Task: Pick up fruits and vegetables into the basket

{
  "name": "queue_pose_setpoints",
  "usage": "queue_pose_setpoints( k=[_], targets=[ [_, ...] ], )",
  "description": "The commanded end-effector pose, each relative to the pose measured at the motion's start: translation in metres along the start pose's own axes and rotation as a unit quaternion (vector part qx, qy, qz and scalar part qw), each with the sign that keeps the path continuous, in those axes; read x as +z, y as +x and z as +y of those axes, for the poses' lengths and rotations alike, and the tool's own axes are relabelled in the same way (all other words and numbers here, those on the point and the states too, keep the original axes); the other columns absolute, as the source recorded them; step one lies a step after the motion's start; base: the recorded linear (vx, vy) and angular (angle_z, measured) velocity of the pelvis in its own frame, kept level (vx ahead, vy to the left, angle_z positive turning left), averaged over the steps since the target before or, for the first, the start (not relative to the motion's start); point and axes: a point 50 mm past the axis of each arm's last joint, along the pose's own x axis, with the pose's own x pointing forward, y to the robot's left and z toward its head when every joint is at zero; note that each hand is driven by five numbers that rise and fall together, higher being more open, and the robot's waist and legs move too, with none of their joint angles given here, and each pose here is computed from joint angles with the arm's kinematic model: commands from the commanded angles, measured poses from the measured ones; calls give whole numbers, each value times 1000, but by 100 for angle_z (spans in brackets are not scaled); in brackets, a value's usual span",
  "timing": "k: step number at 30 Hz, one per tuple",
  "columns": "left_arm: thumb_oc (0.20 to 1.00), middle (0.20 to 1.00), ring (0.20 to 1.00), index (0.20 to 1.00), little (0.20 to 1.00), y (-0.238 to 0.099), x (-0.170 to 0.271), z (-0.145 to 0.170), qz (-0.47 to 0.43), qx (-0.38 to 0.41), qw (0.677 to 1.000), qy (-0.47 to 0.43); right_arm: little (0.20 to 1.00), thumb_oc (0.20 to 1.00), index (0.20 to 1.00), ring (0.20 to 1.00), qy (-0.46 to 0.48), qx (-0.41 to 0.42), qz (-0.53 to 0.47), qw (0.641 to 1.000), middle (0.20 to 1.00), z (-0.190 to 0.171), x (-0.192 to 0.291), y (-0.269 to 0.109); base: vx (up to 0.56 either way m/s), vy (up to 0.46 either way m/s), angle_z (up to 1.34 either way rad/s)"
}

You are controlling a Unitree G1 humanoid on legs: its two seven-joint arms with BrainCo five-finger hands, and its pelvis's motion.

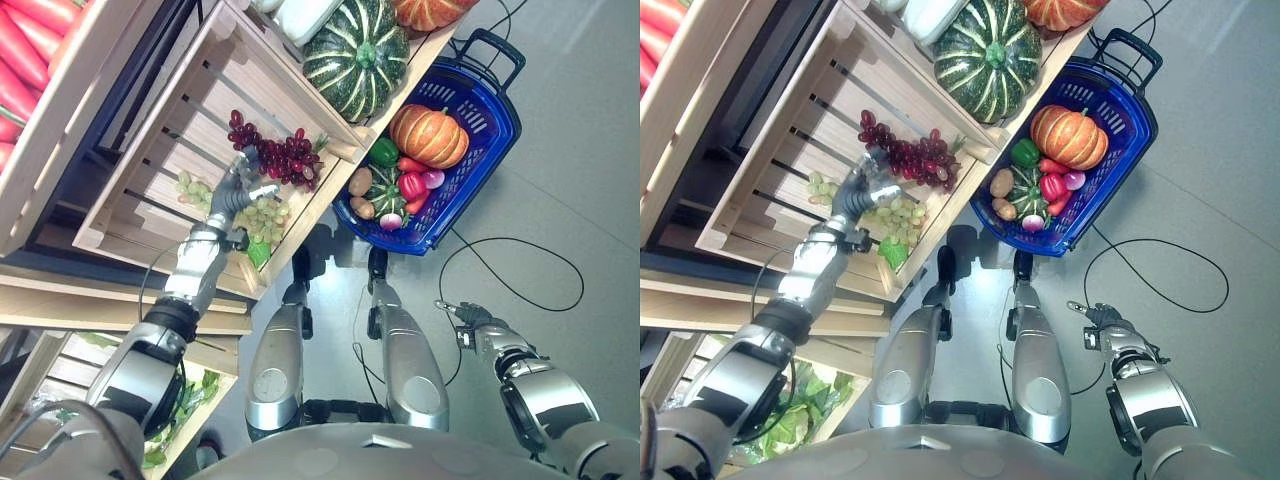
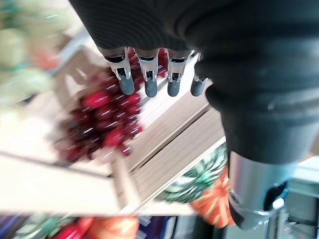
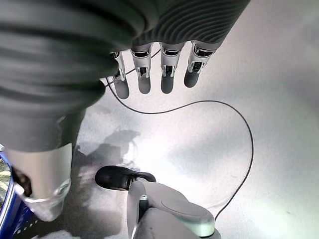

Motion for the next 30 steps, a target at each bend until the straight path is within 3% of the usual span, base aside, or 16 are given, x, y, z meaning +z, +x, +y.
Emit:
queue_pose_setpoints(
  k=[1,8,14,20,24,30],
  targets=[
    [1000,1000,1000,1000,1000,12,46,11,-113,49,987,99,1000,1000,1000,1000,-11,-14,19,1000,1000,-10,-16,0,-47,-22,6],
    [1000,1000,1000,1000,1000,35,97,20,-201,120,922,309,1000,1000,1000,1000,-12,-9,7,1000,1000,-8,-10,0,-30,-10,4],
    [1000,1000,1000,1000,1000,49,116,29,-233,149,824,495,1000,1000,1000,1000,-25,-10,-6,1000,1000,-10,0,0,-13,17,-2],
    [1000,1000,1000,1000,1000,68,133,28,-241,121,710,650,1000,1000,1000,1000,-42,-14,-19,999,1000,-13,18,0,-11,46,-5],
    [1000,1000,1000,1000,1000,77,135,27,-223,89,664,708,1000,1000,1000,1000,-53,-15,-27,998,1000,-14,28,0,8,54,-6],
    [1000,1000,1000,1000,1000,84,129,24,-187,42,632,751,1000,1000,1000,1000,-61,-13,-36,997,1000,-11,38,-1,14,27,-3]
  ],
)
